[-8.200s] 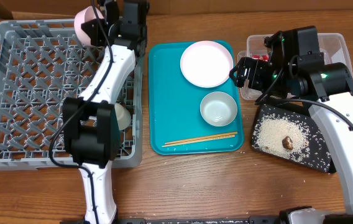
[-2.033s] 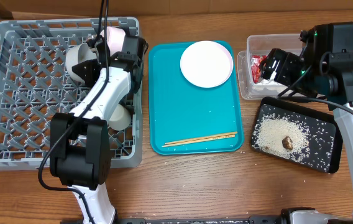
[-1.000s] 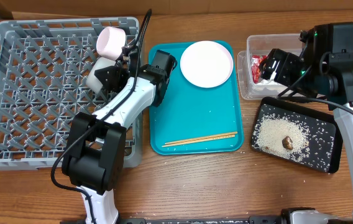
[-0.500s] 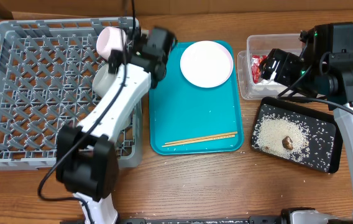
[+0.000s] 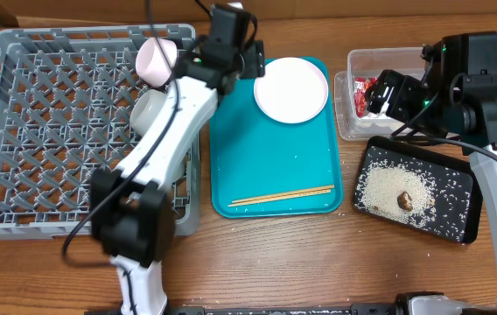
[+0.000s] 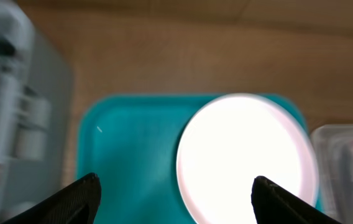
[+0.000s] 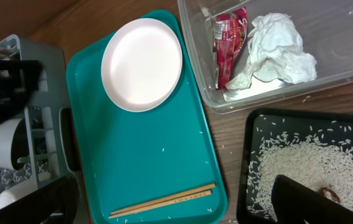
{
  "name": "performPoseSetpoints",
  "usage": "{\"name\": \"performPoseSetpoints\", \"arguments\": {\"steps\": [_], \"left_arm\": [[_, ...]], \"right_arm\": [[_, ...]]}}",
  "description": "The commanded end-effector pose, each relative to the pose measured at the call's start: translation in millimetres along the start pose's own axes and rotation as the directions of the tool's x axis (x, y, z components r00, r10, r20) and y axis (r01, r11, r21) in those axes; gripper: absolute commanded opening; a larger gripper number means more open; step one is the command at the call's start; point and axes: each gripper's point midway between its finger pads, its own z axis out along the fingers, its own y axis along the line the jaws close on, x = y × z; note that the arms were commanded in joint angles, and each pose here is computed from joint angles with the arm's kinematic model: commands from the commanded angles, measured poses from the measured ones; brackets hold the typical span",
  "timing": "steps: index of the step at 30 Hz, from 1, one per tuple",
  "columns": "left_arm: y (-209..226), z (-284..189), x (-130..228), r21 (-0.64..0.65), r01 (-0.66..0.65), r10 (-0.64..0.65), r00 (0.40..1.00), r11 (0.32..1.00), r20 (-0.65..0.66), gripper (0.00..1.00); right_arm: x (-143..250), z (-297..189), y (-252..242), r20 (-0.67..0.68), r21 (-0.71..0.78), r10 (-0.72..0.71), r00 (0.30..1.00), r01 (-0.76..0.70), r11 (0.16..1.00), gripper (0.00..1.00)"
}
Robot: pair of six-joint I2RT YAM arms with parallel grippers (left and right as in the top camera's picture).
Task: Sort waste into correct bins and load items into the dishwasher
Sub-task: 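Move the left gripper to the white plate and grasp its rim, then carry the white plate to the rack and stand it at the back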
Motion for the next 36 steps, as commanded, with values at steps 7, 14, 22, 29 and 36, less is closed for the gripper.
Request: {"name": "performPoseSetpoints", "arguments": {"steps": [7,14,22,29,36], "left_arm": [[-17.9,76.3,71.2,-0.003,0.095,-0.094,0.983,0.995,-0.158,0.69],[-14.6,99.1,99.6,-0.029,0.073,-0.077,0.974,0.997,-0.214,0.5],[-9.0,98.7,108.6,-0.049,0.046,-0.056,0.968,0.998,-0.246,0.15],[11.0,96.4,111.6,-0.141,-0.021,-0.015,0.969,0.99,-0.247,0.04],[20.7,63.2,58.0,-0.177,-0.113,0.088,0.986,0.978,-0.142,0.04]], "right_arm": [[-4.2,-1.4,1.3,0.011,-0.005,0.001,1.0,-0.001,1.0,1.0],[-4.3,-1.4,1.3,0.011,-0.005,0.001,1.0,-0.001,1.0,1.0],[-4.3,-1.4,1.3,0.011,-0.005,0.001,1.0,-0.001,1.0,1.0],[-4.3,-1.4,1.4,0.011,-0.005,0.001,1.0,-0.001,1.0,1.0],[-4.3,-1.4,1.4,0.011,-0.005,0.001,1.0,-0.001,1.0,1.0]]}}
